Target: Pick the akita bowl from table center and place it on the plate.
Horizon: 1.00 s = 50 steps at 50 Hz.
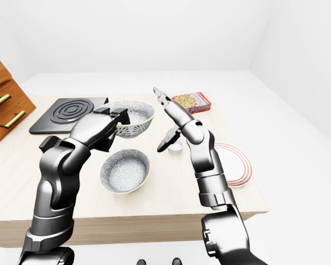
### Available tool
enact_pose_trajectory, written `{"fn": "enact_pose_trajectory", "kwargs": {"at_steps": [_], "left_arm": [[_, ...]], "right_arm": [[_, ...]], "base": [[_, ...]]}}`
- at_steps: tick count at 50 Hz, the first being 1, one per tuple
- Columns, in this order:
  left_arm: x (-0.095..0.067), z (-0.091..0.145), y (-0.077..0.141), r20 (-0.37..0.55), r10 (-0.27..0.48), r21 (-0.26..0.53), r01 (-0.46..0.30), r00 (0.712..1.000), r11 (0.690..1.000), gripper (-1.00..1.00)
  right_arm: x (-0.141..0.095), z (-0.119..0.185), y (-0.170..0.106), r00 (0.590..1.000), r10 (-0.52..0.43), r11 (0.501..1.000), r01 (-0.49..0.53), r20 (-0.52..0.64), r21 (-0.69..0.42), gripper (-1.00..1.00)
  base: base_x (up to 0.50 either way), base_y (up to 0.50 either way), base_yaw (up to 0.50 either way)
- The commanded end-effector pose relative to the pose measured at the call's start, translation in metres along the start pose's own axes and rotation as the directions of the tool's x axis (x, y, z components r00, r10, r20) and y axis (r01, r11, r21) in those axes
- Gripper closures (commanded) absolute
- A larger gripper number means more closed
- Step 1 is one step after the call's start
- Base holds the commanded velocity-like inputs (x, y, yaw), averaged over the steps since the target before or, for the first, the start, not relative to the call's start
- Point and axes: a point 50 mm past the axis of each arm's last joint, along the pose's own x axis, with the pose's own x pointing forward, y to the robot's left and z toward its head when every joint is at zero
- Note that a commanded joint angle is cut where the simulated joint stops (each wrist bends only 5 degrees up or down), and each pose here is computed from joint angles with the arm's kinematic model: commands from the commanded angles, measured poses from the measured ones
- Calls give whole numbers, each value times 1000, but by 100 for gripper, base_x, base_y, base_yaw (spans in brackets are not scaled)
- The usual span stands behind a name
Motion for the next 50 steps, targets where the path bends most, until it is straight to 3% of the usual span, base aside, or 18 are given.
{"fn": "enact_pose_trajectory", "kwargs": {"at_steps": [1,12,29,30,31,32,33,34,35,36,50], "left_arm": [[-4,13,13,48,68,-40,-66,996,997,100],[-9,21,12,76,83,-43,-80,994,996,100],[-5,25,3,97,43,-37,-40,994,999,100],[-5,25,3,98,45,-36,-42,994,998,100],[-7,27,3,100,52,-37,-49,994,998,100],[-7,28,4,101,56,-36,-52,993,998,100],[-8,28,5,102,60,-36,-56,993,998,100],[-8,29,5,103,62,-37,-59,993,998,100],[-8,29,5,103,63,-37,-59,993,998,100],[-9,30,5,105,67,-35,-64,992,997,100],[-11,31,7,112,77,-36,-73,991,997,100]], "right_arm": [[1,0,6,1000,28,1000,-28,-10,-10,-100],[2,2,8,999,38,999,-38,-4,-13,-100],[3,1,11,999,50,999,-50,-10,-15,-100],[3,1,11,999,50,999,-50,-11,-14,-90],[3,1,11,999,49,999,-49,-12,-13,-36],[3,0,10,999,48,999,-48,-12,-12,-12],[3,1,10,999,47,999,-47,-11,-12,24],[2,1,10,999,47,999,-48,-10,-12,43],[2,1,10,999,47,999,-48,-10,-12,43],[2,0,10,999,46,999,-46,-12,-11,97],[2,0,10,999,39,999,-40,-10,-9,100]], "base": [[0,0,0],[0,0,0],[0,0,0],[0,0,0],[0,0,0],[0,0,0],[0,0,0],[0,0,0],[0,0,0],[0,0,0],[0,0,0]]}}
